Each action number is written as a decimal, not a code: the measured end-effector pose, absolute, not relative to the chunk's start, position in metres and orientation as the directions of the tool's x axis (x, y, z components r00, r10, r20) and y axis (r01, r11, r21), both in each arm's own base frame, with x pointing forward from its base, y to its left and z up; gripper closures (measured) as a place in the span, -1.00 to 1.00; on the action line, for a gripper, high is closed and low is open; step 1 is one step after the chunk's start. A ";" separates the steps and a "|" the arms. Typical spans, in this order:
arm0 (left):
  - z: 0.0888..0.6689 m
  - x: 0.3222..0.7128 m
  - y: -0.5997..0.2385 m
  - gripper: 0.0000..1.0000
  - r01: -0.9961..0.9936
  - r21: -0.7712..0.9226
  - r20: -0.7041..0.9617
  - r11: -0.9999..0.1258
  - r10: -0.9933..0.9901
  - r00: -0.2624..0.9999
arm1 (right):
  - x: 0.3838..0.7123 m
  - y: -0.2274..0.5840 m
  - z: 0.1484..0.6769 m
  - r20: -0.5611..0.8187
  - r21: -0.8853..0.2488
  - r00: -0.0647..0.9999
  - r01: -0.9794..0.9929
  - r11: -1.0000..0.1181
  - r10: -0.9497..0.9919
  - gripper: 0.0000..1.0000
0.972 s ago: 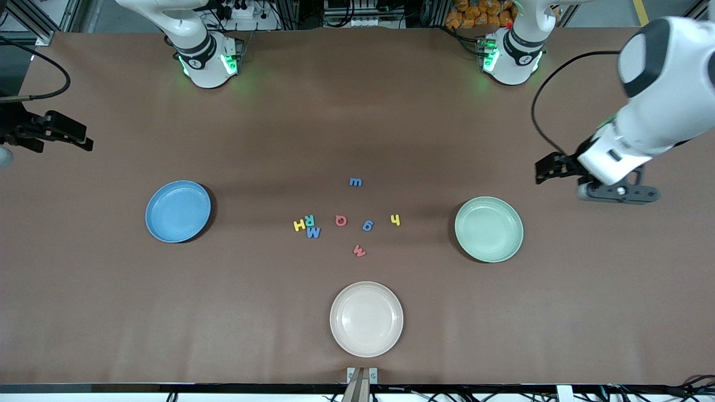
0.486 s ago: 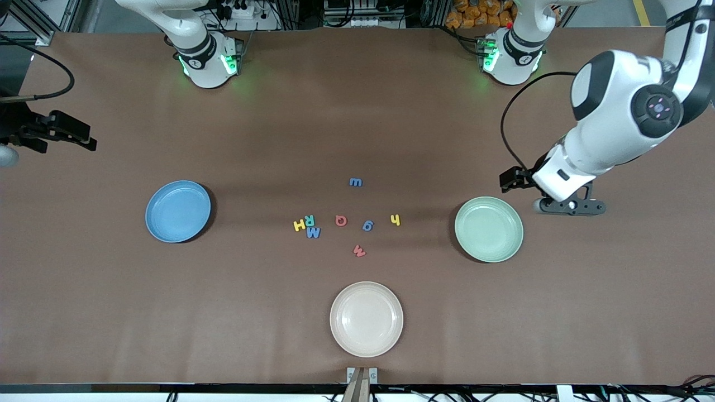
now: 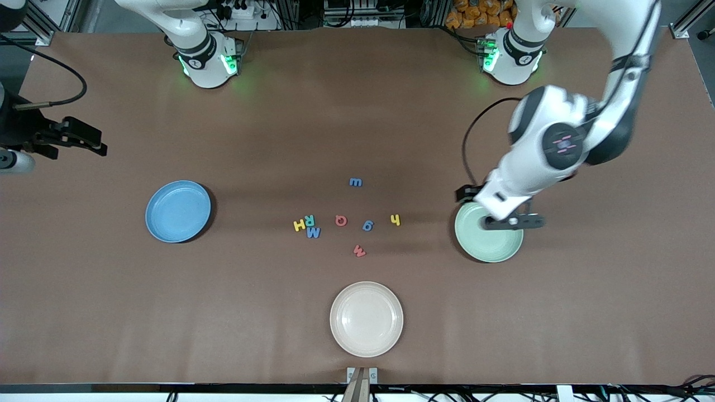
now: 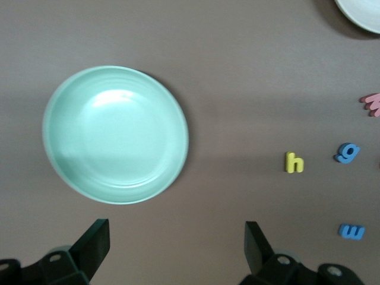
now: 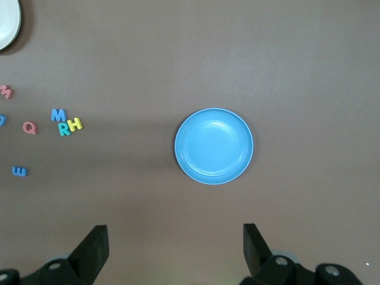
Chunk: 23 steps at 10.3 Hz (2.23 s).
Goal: Sort uppercase to blue plate, lowercase to green plate
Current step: 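Move the left gripper to the yellow h while the right gripper approaches letters, then grasp the yellow h with the left gripper while the right gripper grasps the blue M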
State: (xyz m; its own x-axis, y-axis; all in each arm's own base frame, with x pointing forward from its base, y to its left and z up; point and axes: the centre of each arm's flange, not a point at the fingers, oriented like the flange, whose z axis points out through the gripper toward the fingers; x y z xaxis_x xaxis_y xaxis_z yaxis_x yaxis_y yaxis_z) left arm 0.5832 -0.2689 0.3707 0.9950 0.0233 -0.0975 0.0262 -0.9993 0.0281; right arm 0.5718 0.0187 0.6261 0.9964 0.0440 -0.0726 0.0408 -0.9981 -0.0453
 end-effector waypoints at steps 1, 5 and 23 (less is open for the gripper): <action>0.353 0.583 -0.294 -1.00 0.039 0.009 -0.097 -0.999 0.038 0.995 | 0.574 0.023 0.621 -0.071 -0.055 0.997 0.040 -0.998 0.044 -1.00; 0.298 0.567 -0.366 -1.00 0.088 -0.018 -0.060 -0.996 0.089 0.994 | 0.587 0.081 0.575 -0.040 -0.091 0.999 -0.030 -0.995 -0.026 -1.00; 0.175 0.543 -0.424 -1.00 0.048 -0.003 0.031 -0.999 0.047 0.998 | 0.577 0.339 0.276 0.135 -0.168 0.974 -0.159 -0.973 -0.182 -1.00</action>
State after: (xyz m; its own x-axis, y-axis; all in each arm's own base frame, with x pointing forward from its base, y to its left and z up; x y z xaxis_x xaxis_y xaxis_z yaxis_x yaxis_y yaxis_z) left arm 0.5427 -0.4245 0.1749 0.9984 0.0474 0.0315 0.0475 -0.9989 -0.0033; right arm 0.5767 0.3387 0.2761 0.9740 -0.1822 0.1349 -0.1587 -0.9729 -0.1679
